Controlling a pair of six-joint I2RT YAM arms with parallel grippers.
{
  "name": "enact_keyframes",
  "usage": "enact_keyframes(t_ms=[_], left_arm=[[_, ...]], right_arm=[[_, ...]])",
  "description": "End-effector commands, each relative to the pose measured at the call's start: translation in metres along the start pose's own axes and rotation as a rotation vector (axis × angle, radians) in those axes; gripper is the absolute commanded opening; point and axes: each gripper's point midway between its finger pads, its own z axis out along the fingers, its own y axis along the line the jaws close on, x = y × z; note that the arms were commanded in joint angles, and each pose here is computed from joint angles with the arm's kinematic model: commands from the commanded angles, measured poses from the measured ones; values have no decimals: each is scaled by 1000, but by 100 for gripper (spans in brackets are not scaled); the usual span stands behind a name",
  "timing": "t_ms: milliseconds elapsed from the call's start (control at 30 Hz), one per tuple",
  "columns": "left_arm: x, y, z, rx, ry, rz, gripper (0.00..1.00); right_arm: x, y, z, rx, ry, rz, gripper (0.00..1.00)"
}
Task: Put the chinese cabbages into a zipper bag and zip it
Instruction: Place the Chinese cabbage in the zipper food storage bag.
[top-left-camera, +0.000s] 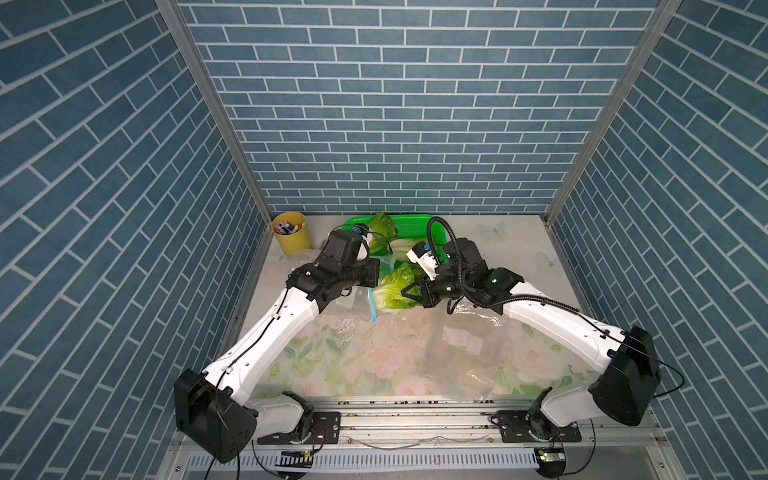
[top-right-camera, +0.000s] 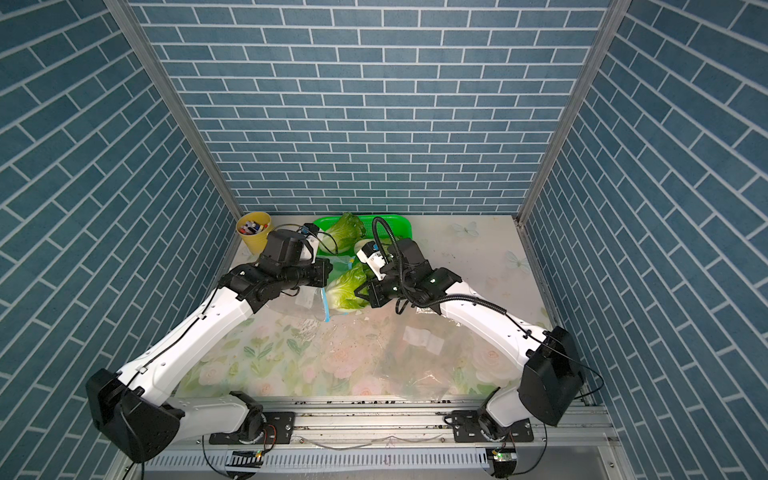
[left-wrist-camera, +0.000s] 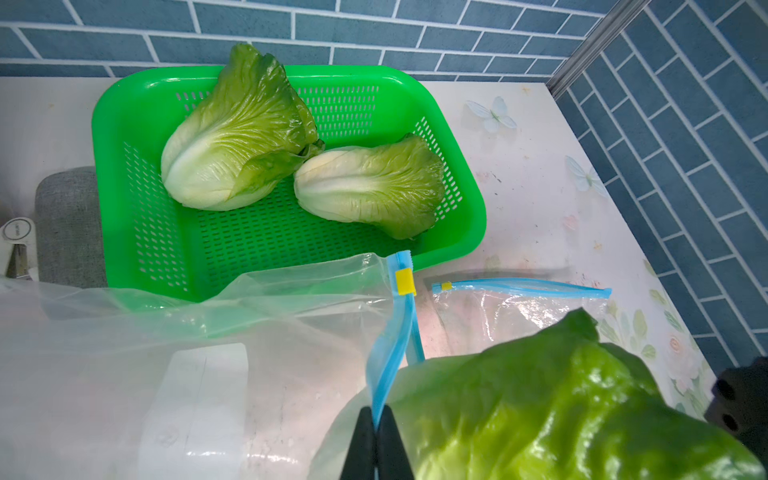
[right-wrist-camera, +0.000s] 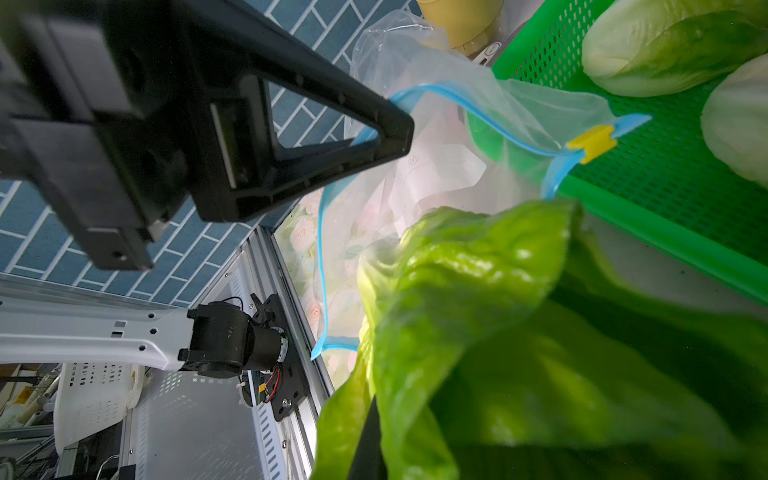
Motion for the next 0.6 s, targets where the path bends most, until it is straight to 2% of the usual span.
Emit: enact_keyframes(t_ms=[0,200,567], left_arm=[[-10,-7,-11,26,-43,-27,0],[-12,-6,-16,21,-74,-102,0],[-19,-16,-19,76,-106,-144,0]], right_arm=[[-27,26,-8,-93,-95,-112,0],[-39,35,-13,-122,-159,-126,0],[-19,22,14,-126,-64,-111,0]])
